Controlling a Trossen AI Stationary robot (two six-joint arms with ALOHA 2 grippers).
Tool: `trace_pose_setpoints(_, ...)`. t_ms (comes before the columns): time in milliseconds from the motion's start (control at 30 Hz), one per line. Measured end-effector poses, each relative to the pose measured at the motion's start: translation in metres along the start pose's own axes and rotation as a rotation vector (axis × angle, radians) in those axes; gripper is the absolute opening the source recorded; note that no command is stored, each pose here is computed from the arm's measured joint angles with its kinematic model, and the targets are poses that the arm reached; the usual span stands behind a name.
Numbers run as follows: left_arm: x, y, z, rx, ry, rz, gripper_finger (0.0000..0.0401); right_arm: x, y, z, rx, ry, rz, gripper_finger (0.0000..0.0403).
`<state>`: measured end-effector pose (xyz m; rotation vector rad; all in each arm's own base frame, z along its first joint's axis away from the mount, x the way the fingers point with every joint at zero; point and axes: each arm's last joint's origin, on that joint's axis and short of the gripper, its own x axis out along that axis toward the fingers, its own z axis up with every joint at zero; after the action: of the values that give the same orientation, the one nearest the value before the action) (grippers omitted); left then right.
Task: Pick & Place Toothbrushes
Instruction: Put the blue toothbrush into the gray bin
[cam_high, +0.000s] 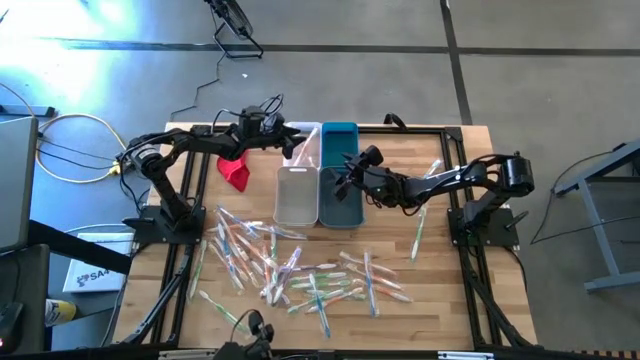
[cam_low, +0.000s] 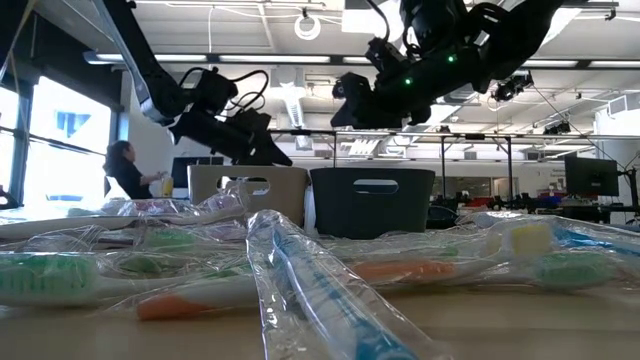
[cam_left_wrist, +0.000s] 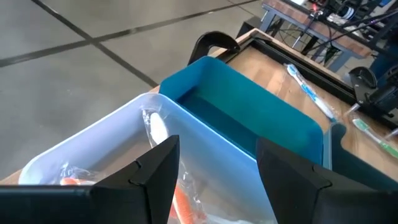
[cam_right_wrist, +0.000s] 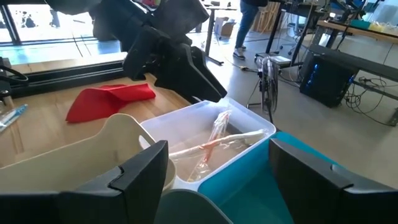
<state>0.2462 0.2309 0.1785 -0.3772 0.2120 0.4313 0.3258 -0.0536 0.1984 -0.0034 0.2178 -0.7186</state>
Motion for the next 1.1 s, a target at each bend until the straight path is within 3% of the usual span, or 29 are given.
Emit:
trace_pose_setpoints(433,0.0,0.001,-0.005,-0.071,0.046,0.012,0.0207,0.0,0.0,-0.004,-0.05,0.033,-0.002,0.027)
trace_pose_setpoints(867,-0.002,0.0,-0.009,-0.012,0.057,-0.037,0.0207,0.0,0.0,-0.004,-0.025,0.035,-0.002,0.027)
trace_pose_setpoints(1100,-0.017,-0.007,-0.008,0.026,0.039,-0.056,0.0207,0.0,0.0,-0.004,-0.027,0.037,-0.001,0.027)
